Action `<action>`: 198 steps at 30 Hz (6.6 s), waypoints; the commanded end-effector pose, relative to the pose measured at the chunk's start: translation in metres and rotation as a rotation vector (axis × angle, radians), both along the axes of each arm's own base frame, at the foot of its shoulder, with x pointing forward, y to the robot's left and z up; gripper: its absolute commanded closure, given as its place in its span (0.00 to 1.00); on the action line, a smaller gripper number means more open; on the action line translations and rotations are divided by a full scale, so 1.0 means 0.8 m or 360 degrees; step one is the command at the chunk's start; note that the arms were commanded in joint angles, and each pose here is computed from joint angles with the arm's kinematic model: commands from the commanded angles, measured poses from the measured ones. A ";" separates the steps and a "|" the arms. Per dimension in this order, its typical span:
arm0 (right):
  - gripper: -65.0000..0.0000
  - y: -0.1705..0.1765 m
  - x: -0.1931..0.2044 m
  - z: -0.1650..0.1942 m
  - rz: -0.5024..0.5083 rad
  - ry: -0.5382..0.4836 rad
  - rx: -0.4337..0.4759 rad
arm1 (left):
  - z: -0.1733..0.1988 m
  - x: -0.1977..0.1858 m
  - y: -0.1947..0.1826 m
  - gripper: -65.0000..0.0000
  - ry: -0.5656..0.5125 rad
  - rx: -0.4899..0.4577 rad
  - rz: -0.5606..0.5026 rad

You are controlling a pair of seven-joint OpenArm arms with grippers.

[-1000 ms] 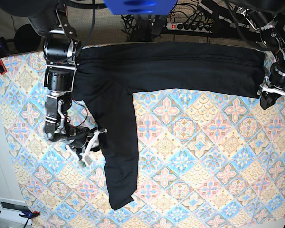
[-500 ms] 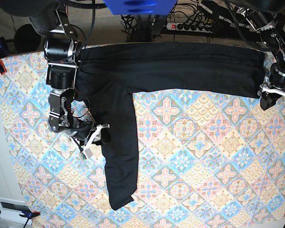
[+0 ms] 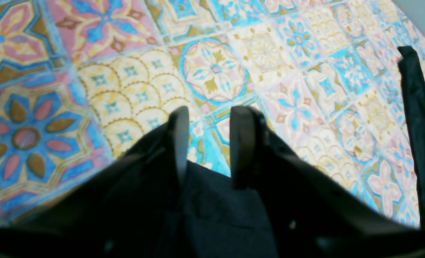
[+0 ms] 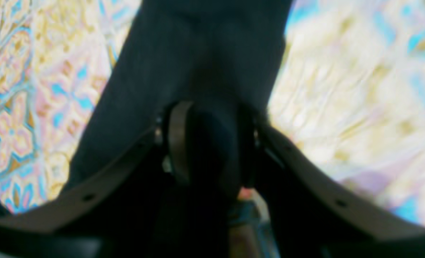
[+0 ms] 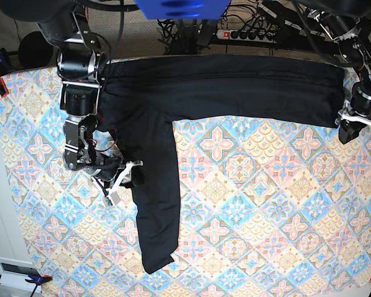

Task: Layout the t-shirt on the table in an organized manner, then fold the t-shirt properly
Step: 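Release with the right gripper and grasp the hanging sleeve end, then fold the sleeve with the right gripper back onto the shirt body, then grasp the loose shirt part with the left gripper and fold it onto the strip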

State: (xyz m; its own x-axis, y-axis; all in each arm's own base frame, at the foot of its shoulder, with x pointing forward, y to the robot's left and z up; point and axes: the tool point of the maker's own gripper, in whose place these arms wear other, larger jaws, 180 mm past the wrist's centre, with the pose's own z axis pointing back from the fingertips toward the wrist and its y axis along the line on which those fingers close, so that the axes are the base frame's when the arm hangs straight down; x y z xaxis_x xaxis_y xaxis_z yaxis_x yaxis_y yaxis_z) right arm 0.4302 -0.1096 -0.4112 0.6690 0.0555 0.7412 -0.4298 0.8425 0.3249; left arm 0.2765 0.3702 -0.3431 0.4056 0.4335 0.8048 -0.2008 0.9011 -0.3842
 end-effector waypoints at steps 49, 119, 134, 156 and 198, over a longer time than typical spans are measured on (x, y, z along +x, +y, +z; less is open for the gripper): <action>0.70 -0.013 0.018 0.024 0.0003 -0.0164 -0.0195 | 0.022 0.009 0.009 0.70 -0.0083 0.0043 -0.0003; 0.79 0.192 -0.287 0.060 0.1004 -0.0286 -0.0494 | -0.005 0.118 -0.285 0.70 -0.0038 0.0006 -0.0979; 0.80 0.122 -0.261 0.063 0.0839 -0.0295 -0.0656 | -0.023 0.185 -0.480 0.70 0.0058 -0.0067 -0.1316; 0.80 0.118 -0.258 0.065 0.0850 -0.0308 -0.0670 | -0.108 0.147 -0.569 0.72 0.0329 0.0162 -0.1563; 0.80 0.117 -0.258 0.061 0.0847 -0.0292 -0.0669 | 0.084 -0.018 -0.133 1.00 -0.0329 -0.0010 -0.0385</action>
